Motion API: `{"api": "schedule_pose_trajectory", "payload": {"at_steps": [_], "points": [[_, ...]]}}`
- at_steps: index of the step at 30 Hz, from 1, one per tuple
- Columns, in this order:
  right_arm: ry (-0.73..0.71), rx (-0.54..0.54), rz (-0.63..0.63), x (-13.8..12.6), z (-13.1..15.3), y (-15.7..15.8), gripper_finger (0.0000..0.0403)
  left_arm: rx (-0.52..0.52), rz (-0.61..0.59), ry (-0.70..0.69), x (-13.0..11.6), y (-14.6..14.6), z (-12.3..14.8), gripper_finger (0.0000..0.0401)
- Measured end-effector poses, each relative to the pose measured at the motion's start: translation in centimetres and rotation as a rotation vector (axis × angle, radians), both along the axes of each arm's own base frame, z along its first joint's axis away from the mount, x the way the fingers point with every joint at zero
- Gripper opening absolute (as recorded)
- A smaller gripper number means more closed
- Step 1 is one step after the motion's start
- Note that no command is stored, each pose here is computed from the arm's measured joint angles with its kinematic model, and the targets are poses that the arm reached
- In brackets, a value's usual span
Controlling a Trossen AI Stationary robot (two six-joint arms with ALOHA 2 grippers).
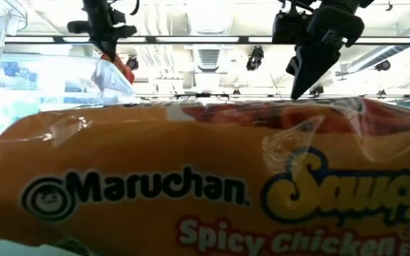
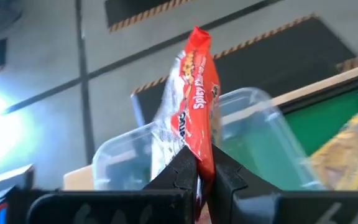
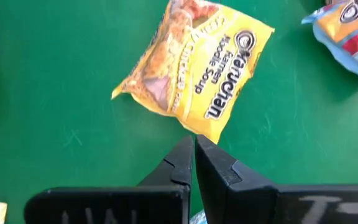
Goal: Sort Maruchan noodles
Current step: Put the middle left orange noodle pack into the top transparent bin
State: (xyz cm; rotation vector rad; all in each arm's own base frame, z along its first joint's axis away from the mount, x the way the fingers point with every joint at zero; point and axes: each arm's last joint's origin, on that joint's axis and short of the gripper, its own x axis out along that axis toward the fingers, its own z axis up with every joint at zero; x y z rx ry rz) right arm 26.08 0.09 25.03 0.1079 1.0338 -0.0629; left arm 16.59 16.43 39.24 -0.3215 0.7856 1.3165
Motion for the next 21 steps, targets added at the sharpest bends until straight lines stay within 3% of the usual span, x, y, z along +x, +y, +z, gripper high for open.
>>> {"api": "schedule_pose_trajectory", "payload": {"at_steps": [12, 21], "points": [[-0.012, 0.018, -0.039, 0.1, 0.0, -0.2, 0.0009, -0.101, 0.207, 0.142, -1.0, 1.5, -7.5, 0.0000], [-0.014, 0.024, -0.050, 0.1, 0.0, -0.2, 0.0009, -0.136, 0.308, 0.142, -2.3, 2.3, -13.1, 0.0000]]}}
